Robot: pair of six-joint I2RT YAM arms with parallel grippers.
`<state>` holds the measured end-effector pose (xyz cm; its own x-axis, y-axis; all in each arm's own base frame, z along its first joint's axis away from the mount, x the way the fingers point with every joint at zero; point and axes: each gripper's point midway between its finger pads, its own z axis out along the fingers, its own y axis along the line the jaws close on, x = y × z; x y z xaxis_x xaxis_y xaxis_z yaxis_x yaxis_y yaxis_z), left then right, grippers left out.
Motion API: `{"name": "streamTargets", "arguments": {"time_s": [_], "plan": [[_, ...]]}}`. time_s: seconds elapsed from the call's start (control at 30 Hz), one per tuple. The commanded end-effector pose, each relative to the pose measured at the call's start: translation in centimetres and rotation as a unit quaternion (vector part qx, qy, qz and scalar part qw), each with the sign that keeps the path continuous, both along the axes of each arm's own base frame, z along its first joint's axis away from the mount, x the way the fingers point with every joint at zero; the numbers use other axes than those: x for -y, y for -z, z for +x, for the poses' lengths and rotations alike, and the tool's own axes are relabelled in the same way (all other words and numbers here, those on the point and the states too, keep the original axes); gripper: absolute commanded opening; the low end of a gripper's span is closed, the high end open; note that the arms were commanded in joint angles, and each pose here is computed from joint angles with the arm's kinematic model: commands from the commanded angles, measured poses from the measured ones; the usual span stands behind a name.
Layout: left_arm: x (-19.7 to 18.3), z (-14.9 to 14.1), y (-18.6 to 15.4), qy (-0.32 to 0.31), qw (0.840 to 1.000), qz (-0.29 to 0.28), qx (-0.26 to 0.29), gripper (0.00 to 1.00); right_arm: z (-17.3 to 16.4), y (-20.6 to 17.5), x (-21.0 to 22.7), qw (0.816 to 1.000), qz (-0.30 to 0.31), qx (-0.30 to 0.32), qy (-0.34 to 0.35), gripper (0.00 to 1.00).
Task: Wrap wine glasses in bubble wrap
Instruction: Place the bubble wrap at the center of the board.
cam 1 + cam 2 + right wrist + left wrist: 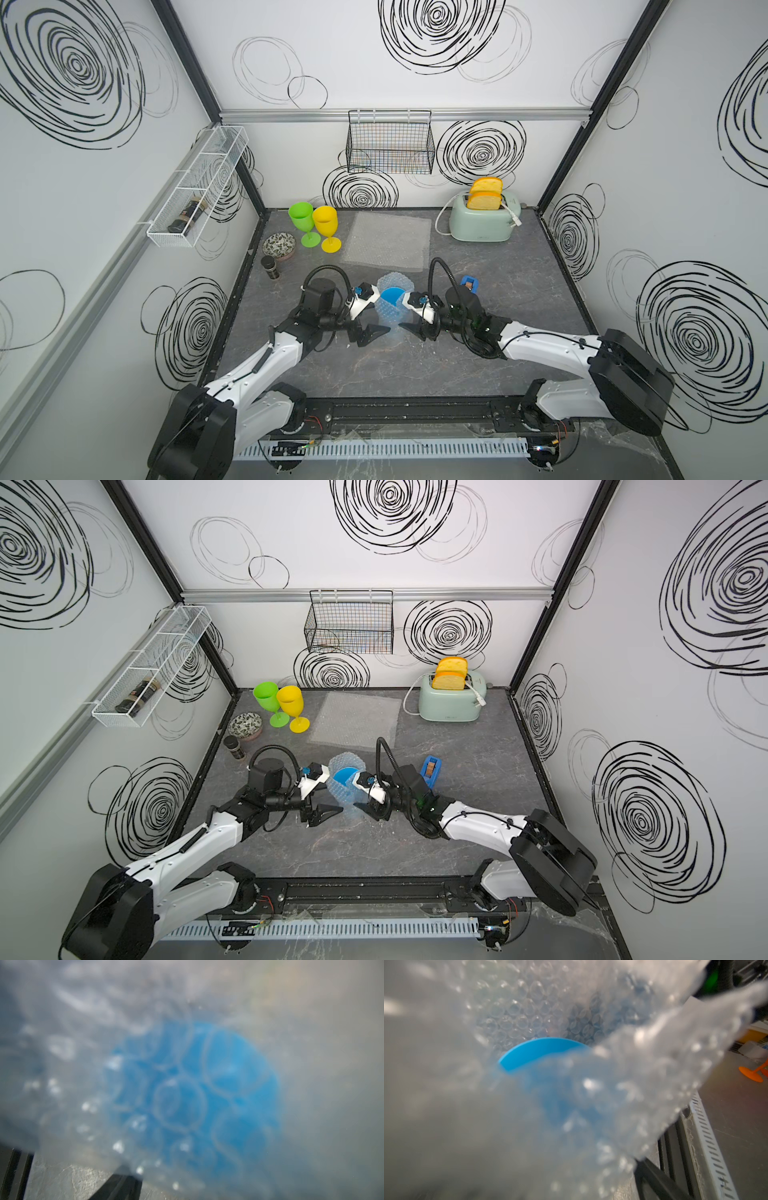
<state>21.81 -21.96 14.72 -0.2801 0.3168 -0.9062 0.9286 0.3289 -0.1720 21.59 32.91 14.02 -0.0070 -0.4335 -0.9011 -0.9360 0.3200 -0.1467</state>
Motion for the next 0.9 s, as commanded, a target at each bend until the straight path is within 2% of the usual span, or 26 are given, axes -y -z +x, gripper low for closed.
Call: {"name": "streamTargets", "arguments": {"time_s": [0.0, 0.1, 0.13, 0.27, 0.47, 0.53, 0.7, 0.77, 0.87], "plan": [[-0.4, -0.2, -1.0, 0.008, 1.0, 0.016, 0.024, 0.95, 0.0, -0.4, 0.1, 1.0, -0.003, 0.014, 0.003, 0.72], [-1.3, 0.4, -2.0, -0.03, 0.999, 0.026, 0.016, 1.0, 0.4, -0.2, 0.5, 1.0, -0.014, 0.005, 0.021, 0.74], [-1.6, 0.5, -2.7, -0.043, 0.999, 0.019, 0.013, 0.97, 0.4, -0.1, 0.7, 1.0, -0.016, 0.002, 0.025, 0.74], [-2.8, 1.1, -5.4, -0.083, 0.996, -0.005, -0.011, 0.97, 0.4, 0.3, 1.1, 0.999, -0.026, -0.002, 0.032, 0.77], [-3.4, 1.9, -7.5, -0.117, 0.992, -0.018, -0.038, 0.97, -0.1, -1.1, 2.0, 0.999, -0.016, -0.001, 0.039, 0.78], [-3.6, 2.4, -8.1, -0.137, 0.989, -0.023, -0.051, 1.0, -0.4, -2.1, 2.5, 0.999, -0.01, -0.005, 0.044, 0.78], [-4.6, 3.4, -9.0, -0.182, 0.981, -0.025, -0.066, 0.94, -0.9, -5.4, 4.4, 0.997, 0.031, -0.015, 0.066, 0.8], [-4.9, 3.7, -8.9, -0.198, 0.977, -0.025, -0.077, 0.93, -0.3, -7.1, 5.0, 0.994, 0.06, -0.037, 0.087, 0.81], [-4.6, 4.0, -8.4, -0.206, 0.974, -0.036, -0.09, 0.89, 1.4, -9.0, 5.2, 0.985, 0.091, -0.097, 0.11, 0.77]]}}
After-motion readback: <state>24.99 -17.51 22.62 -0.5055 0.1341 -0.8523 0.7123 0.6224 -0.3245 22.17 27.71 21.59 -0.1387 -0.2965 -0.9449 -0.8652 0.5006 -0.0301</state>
